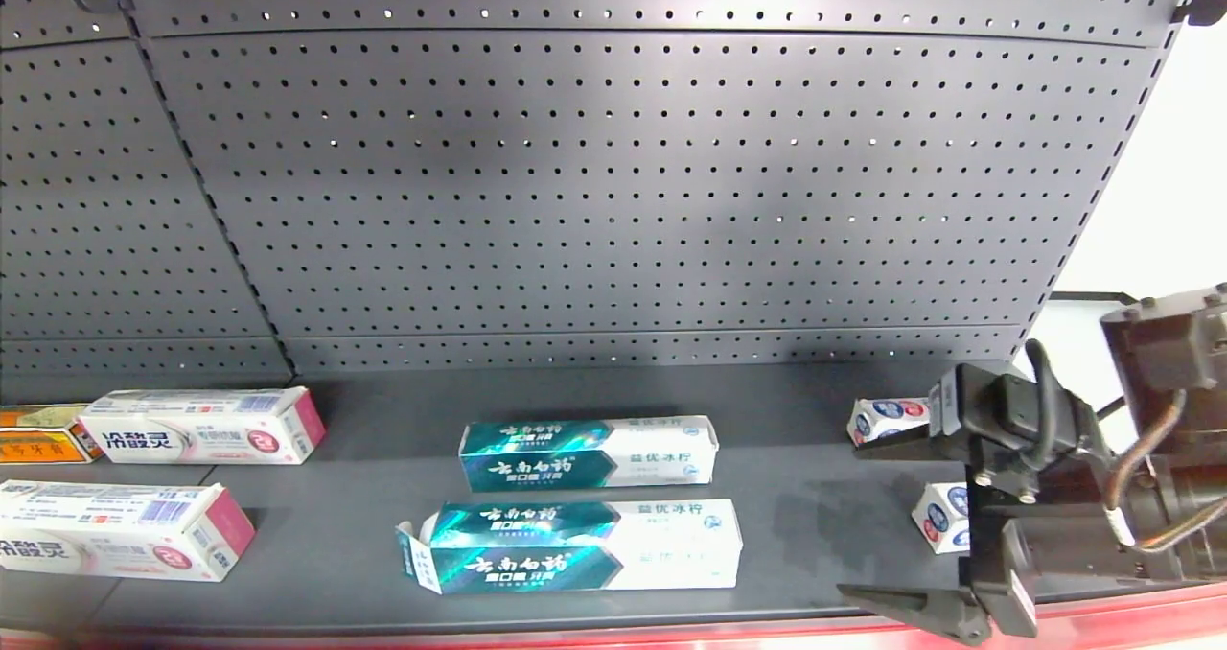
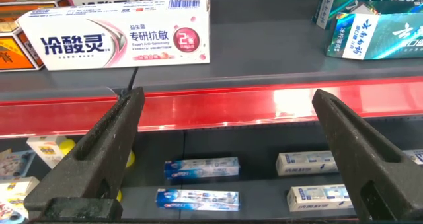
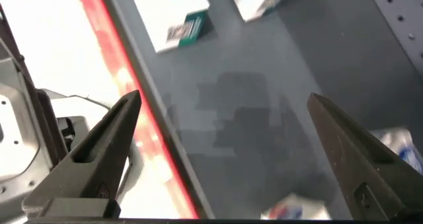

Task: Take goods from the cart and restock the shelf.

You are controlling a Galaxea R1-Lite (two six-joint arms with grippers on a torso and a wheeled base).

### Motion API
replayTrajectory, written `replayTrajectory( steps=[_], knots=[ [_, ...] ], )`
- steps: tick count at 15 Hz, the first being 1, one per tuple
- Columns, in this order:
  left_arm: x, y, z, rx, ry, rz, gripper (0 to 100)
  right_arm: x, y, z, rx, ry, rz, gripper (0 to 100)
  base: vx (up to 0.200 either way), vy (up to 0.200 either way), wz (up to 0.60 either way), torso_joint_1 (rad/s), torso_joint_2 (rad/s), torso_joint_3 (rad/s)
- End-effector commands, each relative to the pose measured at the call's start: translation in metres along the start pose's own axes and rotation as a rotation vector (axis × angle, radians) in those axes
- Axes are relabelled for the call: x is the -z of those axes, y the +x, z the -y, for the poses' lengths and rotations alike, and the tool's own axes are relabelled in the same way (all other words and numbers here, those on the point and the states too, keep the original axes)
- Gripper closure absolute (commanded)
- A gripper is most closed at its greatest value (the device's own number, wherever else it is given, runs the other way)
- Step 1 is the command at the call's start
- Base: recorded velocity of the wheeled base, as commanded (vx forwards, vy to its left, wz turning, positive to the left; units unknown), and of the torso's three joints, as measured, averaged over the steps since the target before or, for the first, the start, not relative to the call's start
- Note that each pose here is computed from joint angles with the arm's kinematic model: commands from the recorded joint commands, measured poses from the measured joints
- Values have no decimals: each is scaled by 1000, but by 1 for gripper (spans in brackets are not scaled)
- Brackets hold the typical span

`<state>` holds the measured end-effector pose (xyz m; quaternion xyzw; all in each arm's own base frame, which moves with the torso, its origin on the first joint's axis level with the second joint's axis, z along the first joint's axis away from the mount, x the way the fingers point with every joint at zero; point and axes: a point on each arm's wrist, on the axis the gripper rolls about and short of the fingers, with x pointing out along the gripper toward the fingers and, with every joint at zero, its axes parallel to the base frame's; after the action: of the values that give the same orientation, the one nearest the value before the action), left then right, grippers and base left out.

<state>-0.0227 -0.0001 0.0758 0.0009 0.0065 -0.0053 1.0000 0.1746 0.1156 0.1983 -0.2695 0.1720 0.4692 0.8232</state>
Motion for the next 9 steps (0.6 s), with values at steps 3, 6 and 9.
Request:
replayTrajectory(
  steps=[3, 6, 9],
  knots=[
    [0, 0, 0, -1, -2, -1, 0, 17, -49, -18, 99, 25, 59, 0, 0, 0, 0, 0, 0, 0],
    [0, 0, 0, -11, -13, -5, 0, 17, -72, -26, 160, 109, 123, 0, 0, 0, 0, 0, 0, 0],
    [-1, 0, 0, -11, -13, -4, 0, 30, -101, -38, 296, 246, 178, 0, 0, 0, 0, 0, 0, 0]
  ],
)
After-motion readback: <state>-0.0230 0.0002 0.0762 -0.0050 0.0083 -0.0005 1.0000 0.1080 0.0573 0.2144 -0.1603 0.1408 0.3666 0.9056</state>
